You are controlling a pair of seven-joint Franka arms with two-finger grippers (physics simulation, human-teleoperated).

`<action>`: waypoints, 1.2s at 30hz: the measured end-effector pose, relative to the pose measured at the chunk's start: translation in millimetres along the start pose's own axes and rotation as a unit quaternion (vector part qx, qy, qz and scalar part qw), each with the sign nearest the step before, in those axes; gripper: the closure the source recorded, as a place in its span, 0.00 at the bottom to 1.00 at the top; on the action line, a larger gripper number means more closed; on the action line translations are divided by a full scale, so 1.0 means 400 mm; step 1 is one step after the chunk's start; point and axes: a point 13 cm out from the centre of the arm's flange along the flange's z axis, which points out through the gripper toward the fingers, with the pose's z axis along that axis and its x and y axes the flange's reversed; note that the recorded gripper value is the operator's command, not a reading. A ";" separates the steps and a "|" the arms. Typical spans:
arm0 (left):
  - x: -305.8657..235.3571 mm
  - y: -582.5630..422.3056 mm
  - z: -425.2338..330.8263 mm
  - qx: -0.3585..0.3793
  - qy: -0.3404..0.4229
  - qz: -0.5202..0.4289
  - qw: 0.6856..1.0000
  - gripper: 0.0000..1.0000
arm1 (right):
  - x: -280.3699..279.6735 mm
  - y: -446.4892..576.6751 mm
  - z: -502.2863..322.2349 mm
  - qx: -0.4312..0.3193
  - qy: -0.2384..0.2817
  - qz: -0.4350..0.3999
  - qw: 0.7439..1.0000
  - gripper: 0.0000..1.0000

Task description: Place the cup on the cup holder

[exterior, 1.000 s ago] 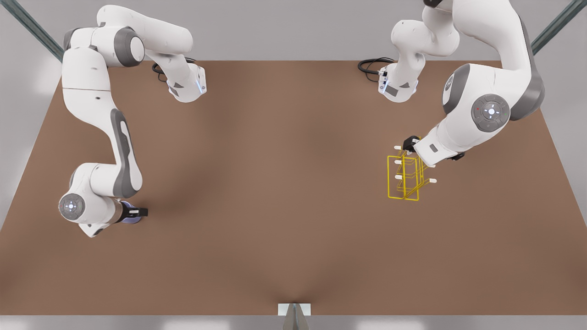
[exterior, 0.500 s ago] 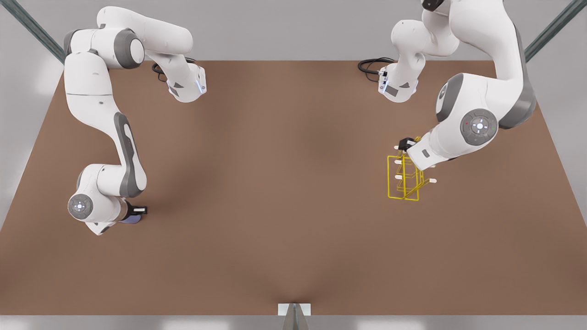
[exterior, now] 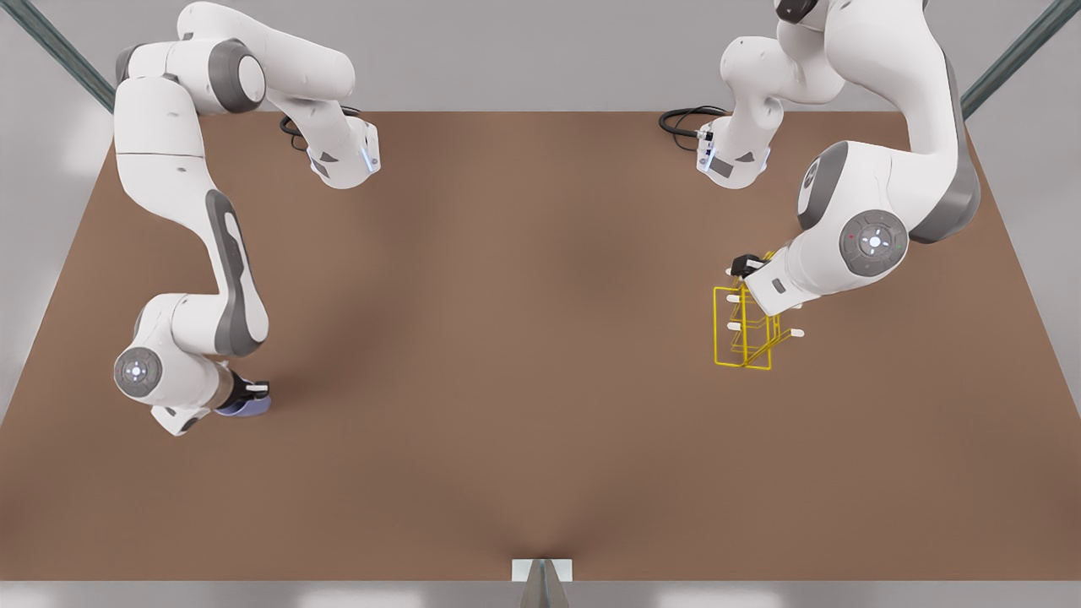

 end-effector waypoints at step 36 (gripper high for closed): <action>0.007 -0.007 0.015 -0.002 0.014 -0.001 1.000 0.00 | -0.040 1.838 0.103 -0.506 0.056 0.272 0.816 0.79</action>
